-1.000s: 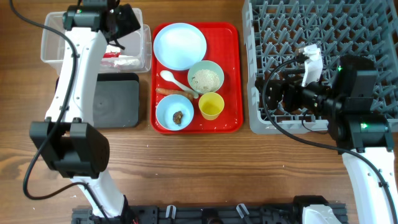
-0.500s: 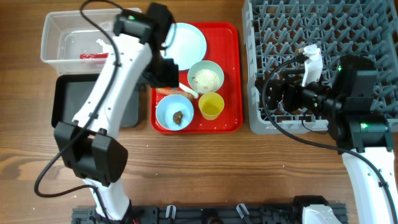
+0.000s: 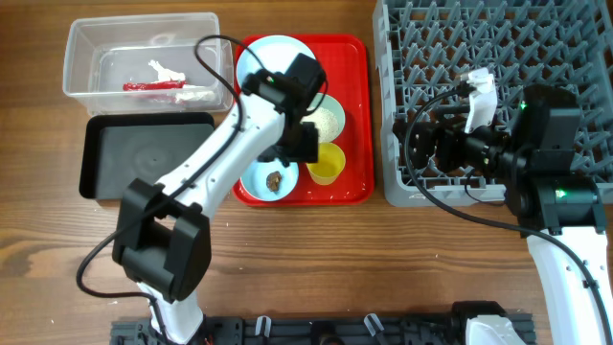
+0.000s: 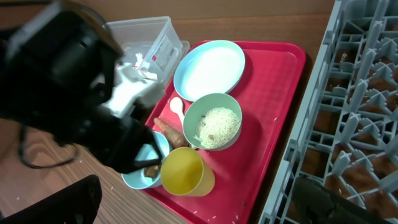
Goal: Sort waste into correct bins and load items into the dishwasher rack
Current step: 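Grasp the yellow cup with the left gripper and lift it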
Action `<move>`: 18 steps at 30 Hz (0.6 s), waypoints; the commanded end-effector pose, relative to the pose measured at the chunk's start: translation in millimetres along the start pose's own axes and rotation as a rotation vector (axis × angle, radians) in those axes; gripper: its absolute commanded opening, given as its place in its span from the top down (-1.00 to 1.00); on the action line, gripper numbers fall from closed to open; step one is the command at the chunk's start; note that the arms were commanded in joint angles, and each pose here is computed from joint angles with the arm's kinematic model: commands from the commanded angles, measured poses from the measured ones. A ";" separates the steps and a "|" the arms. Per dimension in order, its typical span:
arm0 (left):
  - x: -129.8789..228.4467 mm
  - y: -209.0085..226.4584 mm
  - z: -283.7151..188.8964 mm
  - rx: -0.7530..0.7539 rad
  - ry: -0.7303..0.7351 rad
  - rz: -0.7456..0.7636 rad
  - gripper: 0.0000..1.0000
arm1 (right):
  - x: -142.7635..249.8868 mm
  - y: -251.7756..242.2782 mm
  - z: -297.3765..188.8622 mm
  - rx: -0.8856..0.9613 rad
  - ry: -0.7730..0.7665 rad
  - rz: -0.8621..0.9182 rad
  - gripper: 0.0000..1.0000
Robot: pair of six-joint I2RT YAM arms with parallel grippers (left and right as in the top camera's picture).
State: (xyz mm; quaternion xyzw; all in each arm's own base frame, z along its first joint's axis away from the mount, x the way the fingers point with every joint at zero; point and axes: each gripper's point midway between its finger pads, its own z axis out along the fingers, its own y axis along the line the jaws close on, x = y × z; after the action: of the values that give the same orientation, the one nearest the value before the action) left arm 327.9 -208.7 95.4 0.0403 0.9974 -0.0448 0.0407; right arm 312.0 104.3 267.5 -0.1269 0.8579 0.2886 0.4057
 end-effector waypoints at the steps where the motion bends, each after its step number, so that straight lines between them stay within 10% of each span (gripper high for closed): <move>1: -12.6 -20.3 -3.2 0.105 -0.060 0.072 -0.36 | -6.6 5.1 -1.0 -0.014 -0.010 -0.001 -0.99; 18: -9.7 -25.9 45.0 0.094 0.026 0.119 0.19 | -5.6 5.0 -1.0 -0.014 -0.005 0.019 -1.00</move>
State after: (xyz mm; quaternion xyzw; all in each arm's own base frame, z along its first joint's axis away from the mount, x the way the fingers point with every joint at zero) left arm 343.2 -236.7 76.8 0.0927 0.9897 -0.0940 0.0551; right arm 311.1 104.3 266.3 -0.1194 0.8603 0.2921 0.4004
